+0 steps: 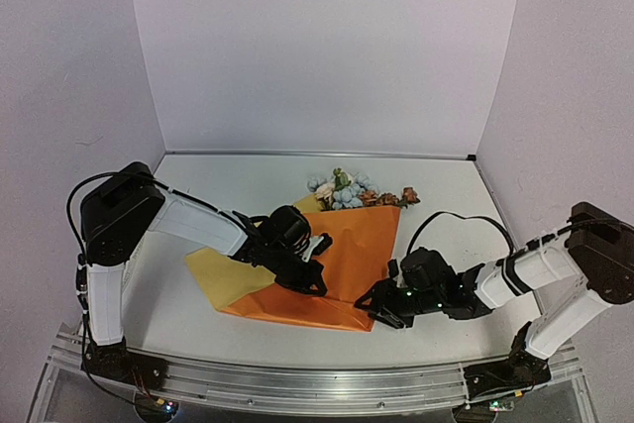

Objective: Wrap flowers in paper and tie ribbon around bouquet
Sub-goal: Press the fold line on the 2/3-folded wrapping paper.

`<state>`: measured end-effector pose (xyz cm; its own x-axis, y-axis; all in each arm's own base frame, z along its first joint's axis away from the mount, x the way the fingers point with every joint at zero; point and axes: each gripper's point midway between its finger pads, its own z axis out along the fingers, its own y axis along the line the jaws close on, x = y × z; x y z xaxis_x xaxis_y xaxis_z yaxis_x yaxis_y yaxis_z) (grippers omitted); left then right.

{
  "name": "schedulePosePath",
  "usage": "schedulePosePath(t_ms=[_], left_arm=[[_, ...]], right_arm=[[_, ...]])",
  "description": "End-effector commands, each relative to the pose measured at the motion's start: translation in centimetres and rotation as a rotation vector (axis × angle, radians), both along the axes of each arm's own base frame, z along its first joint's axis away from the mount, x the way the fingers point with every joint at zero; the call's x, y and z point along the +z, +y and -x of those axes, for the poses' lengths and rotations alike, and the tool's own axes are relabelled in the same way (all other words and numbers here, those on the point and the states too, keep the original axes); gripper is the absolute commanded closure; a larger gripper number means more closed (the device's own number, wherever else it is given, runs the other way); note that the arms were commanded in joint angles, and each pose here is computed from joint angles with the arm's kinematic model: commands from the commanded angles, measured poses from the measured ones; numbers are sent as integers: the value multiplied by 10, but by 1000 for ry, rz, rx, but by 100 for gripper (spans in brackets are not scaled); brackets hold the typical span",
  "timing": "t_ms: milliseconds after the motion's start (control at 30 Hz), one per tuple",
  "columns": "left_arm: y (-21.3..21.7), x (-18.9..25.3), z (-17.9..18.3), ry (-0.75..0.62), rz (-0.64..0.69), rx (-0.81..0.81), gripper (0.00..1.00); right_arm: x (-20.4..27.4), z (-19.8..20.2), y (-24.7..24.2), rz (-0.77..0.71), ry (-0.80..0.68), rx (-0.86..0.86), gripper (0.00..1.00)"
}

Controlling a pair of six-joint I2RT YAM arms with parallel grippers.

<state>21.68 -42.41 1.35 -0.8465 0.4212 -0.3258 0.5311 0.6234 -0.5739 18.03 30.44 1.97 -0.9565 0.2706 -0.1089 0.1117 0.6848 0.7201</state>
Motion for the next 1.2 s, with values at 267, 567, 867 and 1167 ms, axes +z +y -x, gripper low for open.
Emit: schedulePosePath(t_ms=[267, 567, 867, 1167], left_arm=[[45, -46, 3, 47, -193, 70, 100], [38, -31, -2, 22, -165, 60, 100], [24, 7, -14, -39, -104, 57, 99], [33, 52, -29, -93, -45, 143, 92]], right_arm=[[-28, 50, -30, 105, 106, 71, 48], [18, 39, -13, 93, 20, 134, 46], [72, 5, 14, 170, -146, 220, 52], [73, -27, 51, 221, -253, 315, 66]])
